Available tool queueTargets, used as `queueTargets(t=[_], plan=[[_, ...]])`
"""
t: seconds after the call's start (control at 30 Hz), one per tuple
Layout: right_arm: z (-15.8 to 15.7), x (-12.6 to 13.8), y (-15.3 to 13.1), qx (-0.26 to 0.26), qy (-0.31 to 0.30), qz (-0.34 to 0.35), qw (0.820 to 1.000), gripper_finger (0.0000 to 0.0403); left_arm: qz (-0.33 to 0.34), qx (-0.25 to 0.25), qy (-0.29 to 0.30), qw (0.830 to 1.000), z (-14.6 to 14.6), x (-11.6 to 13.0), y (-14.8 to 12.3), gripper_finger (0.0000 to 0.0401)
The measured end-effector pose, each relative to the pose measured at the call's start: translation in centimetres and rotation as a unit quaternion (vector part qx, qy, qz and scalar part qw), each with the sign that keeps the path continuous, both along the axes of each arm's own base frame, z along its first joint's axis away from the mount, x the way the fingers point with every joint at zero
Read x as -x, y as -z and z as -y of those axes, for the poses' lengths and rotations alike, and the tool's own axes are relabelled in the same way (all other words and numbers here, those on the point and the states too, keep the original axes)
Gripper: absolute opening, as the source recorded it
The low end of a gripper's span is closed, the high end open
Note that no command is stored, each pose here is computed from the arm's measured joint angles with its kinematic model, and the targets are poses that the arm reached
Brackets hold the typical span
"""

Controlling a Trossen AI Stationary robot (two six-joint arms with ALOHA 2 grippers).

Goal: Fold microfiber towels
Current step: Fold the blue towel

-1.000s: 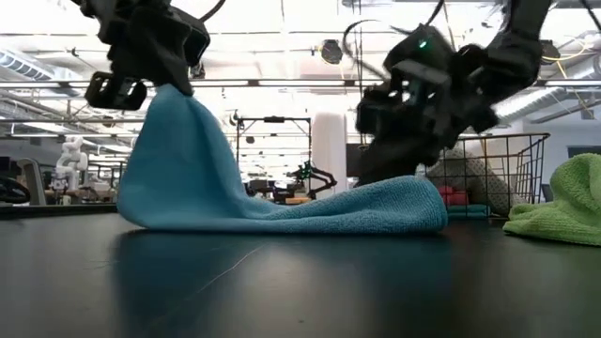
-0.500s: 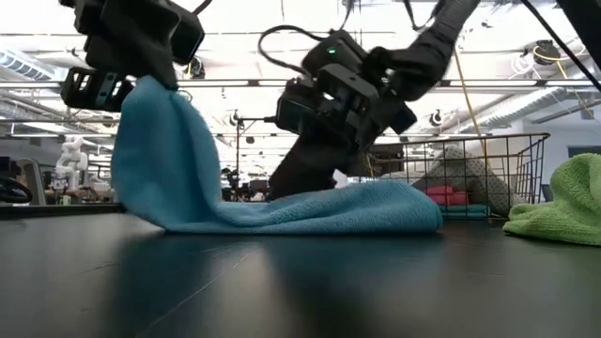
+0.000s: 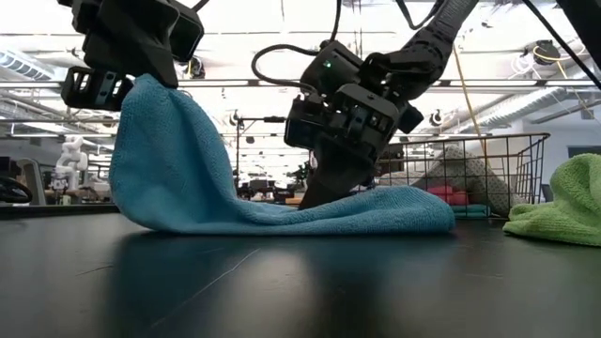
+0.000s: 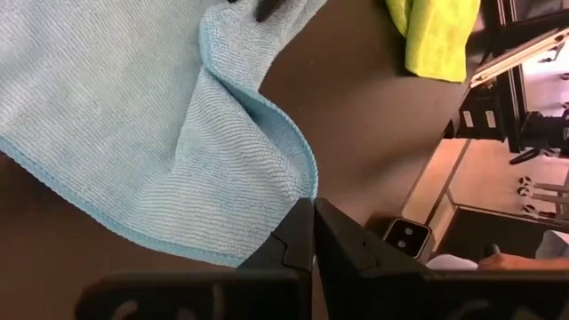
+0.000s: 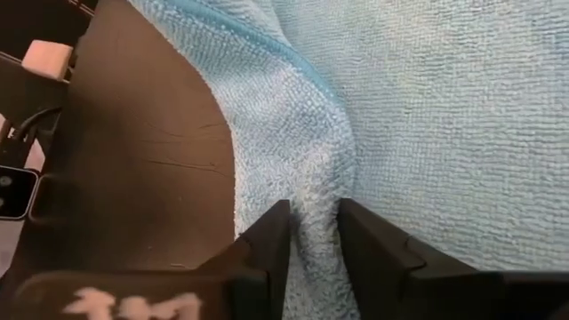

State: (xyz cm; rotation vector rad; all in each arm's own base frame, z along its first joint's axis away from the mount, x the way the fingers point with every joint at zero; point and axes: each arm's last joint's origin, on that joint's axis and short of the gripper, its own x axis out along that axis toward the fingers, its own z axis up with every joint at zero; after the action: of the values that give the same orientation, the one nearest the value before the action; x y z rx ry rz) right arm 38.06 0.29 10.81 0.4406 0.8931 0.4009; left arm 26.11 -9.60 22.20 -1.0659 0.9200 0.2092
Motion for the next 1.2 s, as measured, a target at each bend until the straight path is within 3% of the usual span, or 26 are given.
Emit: queueTargets(t=[0.23,0.43,0.6,0.8,1.0,1.2], plan=[[-0.1,0.1,-0.8,-0.025,0.01,-0.008,1.0,0.0009,0.015,-0.014,0.002,1.0,0.0,-0.1,-0.1,0.0006],[-0.1,0.7,-5.6,-0.019,0.019,0.051,0.998,0.0004,0.021,-0.036,0.003,0.999,-0.4,-0.3,-0.1,0.0003],[0.0,2.5,-8.1,0.051,0.044,0.033,0.997,0.0003,0.02,-0.085,-0.027,0.996,-1.8,-0.5,0.1,0.0004],[0.1,4.9,-7.8,0.123,0.061,-0.042,0.99,0.0002,0.009,-0.152,-0.071,0.986,-4.7,-0.9,0.3,0.0005],[0.5,5.8,-8.0,0.183,0.094,-0.038,0.978,0.0001,-0.054,-0.185,-0.088,0.977,-7.7,-0.3,1.0,0.0006],[1.0,5.9,-7.9,0.272,0.111,-0.031,0.955,0.0001,-0.058,-0.203,-0.085,0.974,-9.9,-0.4,0.9,0.0003]])
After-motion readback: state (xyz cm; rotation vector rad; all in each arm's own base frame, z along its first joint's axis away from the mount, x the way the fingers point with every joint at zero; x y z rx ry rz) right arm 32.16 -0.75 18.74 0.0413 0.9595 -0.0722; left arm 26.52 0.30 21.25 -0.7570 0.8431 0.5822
